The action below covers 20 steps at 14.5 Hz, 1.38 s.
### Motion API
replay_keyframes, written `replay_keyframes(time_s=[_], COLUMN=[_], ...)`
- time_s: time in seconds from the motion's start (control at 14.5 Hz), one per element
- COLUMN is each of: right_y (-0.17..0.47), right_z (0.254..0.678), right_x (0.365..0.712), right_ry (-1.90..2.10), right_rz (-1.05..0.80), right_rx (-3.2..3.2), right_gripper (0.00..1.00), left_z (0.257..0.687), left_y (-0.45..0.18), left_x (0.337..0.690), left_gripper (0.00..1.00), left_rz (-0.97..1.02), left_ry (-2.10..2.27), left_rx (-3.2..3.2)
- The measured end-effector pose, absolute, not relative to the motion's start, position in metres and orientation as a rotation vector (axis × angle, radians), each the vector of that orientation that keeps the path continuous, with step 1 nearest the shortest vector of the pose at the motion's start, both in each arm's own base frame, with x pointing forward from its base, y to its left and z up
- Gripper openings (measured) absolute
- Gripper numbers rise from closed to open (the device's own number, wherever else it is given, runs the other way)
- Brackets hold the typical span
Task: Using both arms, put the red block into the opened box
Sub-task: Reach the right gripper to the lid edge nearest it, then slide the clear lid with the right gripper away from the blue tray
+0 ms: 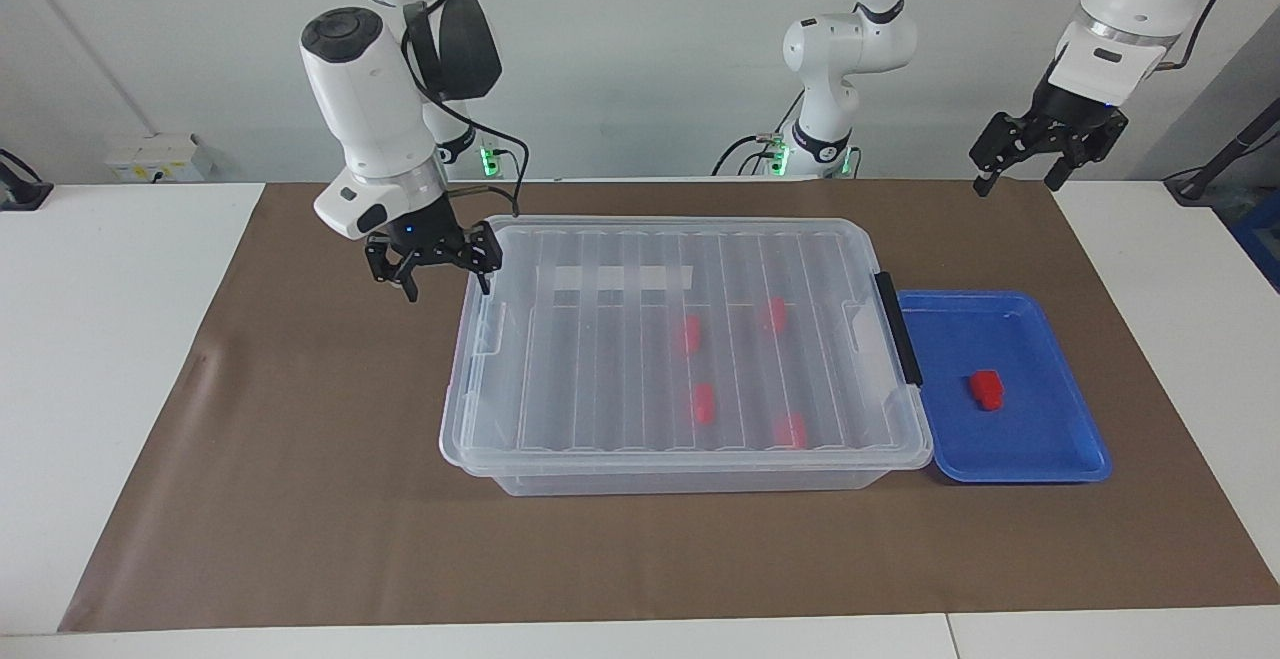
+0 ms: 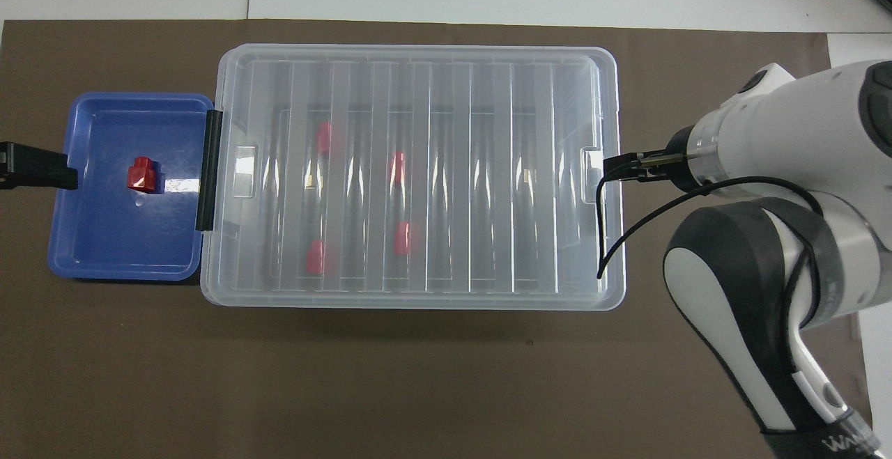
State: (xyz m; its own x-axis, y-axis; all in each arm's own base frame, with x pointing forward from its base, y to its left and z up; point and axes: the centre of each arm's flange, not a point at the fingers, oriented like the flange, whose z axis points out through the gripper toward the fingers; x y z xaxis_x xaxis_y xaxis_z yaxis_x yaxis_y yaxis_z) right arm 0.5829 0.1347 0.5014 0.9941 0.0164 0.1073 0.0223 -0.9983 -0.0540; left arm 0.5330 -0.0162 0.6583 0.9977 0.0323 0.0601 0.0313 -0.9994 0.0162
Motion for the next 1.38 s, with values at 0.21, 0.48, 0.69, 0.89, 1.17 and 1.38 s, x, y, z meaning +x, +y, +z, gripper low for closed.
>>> replay_keyframes(time_s=[0.21, 0.48, 0.69, 0.89, 1.17, 1.38], right_y=[0.136, 0.135, 0.132, 0.124, 0.118, 0.115], right_z=[0.475, 0.465, 0.46, 0.458, 0.458, 0.458], right_x=[0.591, 0.594, 0.596, 0.6, 0.601, 0.602], right_ry=[-0.019, -0.013, -0.011, -0.025, -0.074, -0.117], right_rz=[-0.128, -0.157, -0.168, -0.193, -0.217, -0.236], right_rx=[-3.089, -3.085, -3.091, -3.129, -3.192, -3.242], right_gripper=[1.0, 1.0, 1.0, 1.0, 1.0, 1.0], left_z=[0.656, 0.654, 0.656, 0.655, 0.655, 0.654], left_y=[-0.014, -0.017, -0.02, -0.017, -0.018, -0.016], left_x=[0.533, 0.535, 0.536, 0.536, 0.536, 0.536], left_gripper=[1.0, 1.0, 1.0, 1.0, 1.0, 1.0], left_rz=[0.088, 0.099, 0.129, 0.126, 0.124, 0.121], left_ry=[0.081, 0.078, 0.07, 0.078, 0.076, 0.082], left_rx=[3.124, 3.123, 3.121, 3.121, 3.121, 3.122])
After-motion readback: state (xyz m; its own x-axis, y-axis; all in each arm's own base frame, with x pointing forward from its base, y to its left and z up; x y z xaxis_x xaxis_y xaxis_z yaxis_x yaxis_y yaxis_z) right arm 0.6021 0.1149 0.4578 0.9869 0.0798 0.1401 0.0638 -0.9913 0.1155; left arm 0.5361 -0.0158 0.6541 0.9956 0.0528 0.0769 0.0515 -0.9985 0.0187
